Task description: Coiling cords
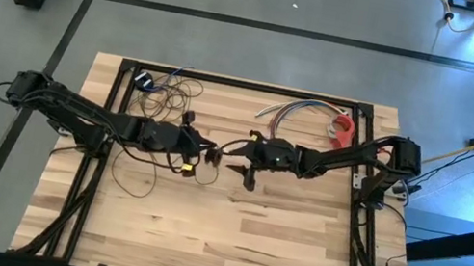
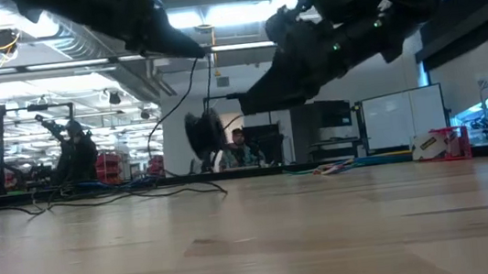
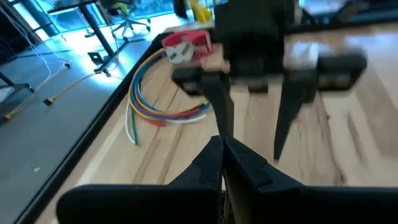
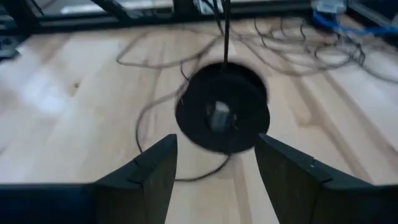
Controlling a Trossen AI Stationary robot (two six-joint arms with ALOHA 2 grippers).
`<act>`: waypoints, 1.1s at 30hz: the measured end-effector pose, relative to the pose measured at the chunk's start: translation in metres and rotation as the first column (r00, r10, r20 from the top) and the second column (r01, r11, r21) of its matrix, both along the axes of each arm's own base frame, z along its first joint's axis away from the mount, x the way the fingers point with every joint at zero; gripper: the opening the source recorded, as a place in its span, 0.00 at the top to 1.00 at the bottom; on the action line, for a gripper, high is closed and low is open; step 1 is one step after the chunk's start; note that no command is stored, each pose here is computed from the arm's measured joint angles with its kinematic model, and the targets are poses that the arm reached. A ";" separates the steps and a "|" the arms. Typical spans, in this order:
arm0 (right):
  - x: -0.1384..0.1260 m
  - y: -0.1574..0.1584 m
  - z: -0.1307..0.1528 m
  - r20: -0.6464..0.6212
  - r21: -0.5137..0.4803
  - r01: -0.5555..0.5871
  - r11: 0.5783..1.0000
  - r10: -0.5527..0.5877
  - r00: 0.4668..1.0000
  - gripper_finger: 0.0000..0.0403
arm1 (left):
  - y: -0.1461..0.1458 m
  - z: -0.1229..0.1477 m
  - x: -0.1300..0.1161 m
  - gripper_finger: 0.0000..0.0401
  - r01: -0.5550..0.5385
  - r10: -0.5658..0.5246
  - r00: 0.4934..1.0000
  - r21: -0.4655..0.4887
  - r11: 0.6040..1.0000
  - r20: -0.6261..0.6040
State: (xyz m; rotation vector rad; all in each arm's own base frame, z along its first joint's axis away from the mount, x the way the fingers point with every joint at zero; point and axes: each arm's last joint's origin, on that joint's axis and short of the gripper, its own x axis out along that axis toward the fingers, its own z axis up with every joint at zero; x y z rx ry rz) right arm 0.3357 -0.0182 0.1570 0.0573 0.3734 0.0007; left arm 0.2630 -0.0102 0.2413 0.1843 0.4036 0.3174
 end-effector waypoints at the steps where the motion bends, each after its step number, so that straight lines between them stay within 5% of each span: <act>1: 0.001 0.002 -0.002 -0.010 0.003 0.006 1.000 -0.006 1.000 0.45 | 0.001 0.001 0.001 0.99 -0.006 0.007 1.000 -0.012 1.000 0.018; 9: 0.006 0.015 -0.020 -0.035 -0.054 0.095 0.994 -0.097 0.995 0.45 | 0.012 0.002 0.002 0.99 -0.084 0.094 0.993 -0.120 0.989 0.074; 19: 0.011 0.011 -0.028 -0.021 -0.214 0.211 0.954 -0.221 0.975 0.45 | 0.015 -0.004 0.008 0.99 -0.104 0.114 0.991 -0.133 0.986 0.070; 27: 0.013 0.004 -0.023 0.020 -0.287 0.198 0.937 -0.201 0.979 0.45 | 0.015 -0.014 0.012 0.99 -0.101 0.104 0.994 -0.109 0.989 0.017; 33: 0.013 0.005 -0.025 0.001 -0.187 0.059 0.981 -0.060 0.998 0.45 | 0.016 -0.020 0.015 0.99 -0.107 0.107 0.994 -0.108 0.988 -0.001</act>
